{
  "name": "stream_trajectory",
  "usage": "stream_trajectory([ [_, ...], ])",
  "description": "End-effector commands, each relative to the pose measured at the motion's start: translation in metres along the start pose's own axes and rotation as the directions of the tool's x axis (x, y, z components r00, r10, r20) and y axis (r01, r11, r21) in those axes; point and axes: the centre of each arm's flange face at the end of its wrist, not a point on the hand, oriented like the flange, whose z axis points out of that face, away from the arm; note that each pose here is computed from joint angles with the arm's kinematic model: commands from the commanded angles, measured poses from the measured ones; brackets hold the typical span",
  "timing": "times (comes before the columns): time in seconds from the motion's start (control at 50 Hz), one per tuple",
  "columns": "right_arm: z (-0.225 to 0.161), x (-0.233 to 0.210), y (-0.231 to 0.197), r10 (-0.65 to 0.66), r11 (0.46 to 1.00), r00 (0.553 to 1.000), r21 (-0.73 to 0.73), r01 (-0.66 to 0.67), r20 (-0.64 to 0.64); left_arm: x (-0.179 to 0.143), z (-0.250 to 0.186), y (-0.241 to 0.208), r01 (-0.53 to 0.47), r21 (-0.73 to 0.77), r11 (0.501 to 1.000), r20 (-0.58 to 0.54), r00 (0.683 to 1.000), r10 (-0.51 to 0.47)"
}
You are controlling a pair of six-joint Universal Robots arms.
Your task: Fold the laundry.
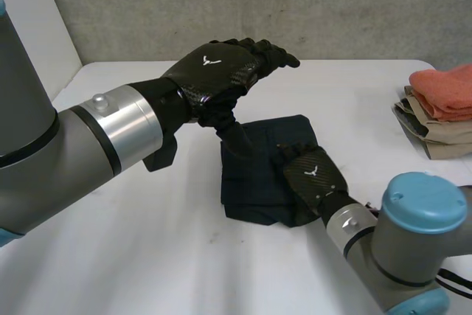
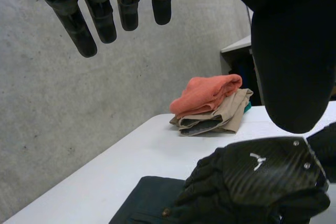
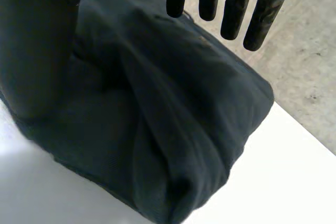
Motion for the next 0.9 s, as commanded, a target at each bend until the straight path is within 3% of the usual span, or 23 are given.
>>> stream_trajectory([
  [0.02, 0.019, 0.002, 0.000, -0.072, 0.996, 0.997, 0.049, 0.073, -0.024, -0.001, 0.001, 0.002, 0.002, -0.004, 1.000, 0.006, 1.000, -0.002],
  [0.28, 0.062, 0.010, -0.015, -0.078, 0.986, 0.996, 0.145, 0.083, -0.043, 0.000, 0.001, 0.003, 0.006, -0.007, 1.000, 0.004, 1.000, -0.006],
  [0.52, 0.081, 0.009, -0.015, -0.058, 0.994, 0.994, 0.095, 0.049, 0.090, 0.000, 0.002, 0.005, 0.009, -0.012, 1.000, 0.002, 1.000, -0.009],
  [0.68, 0.072, 0.084, -0.024, -0.040, 0.996, 0.997, 0.072, 0.044, -0.059, 0.000, 0.002, 0.005, 0.008, -0.011, 1.000, 0.004, 1.000, -0.008],
  [0.9, 0.055, 0.147, -0.014, -0.021, 0.996, 1.000, 0.083, 0.022, -0.012, 0.000, 0.001, 0.003, 0.008, -0.007, 1.000, 0.004, 1.000, -0.008],
])
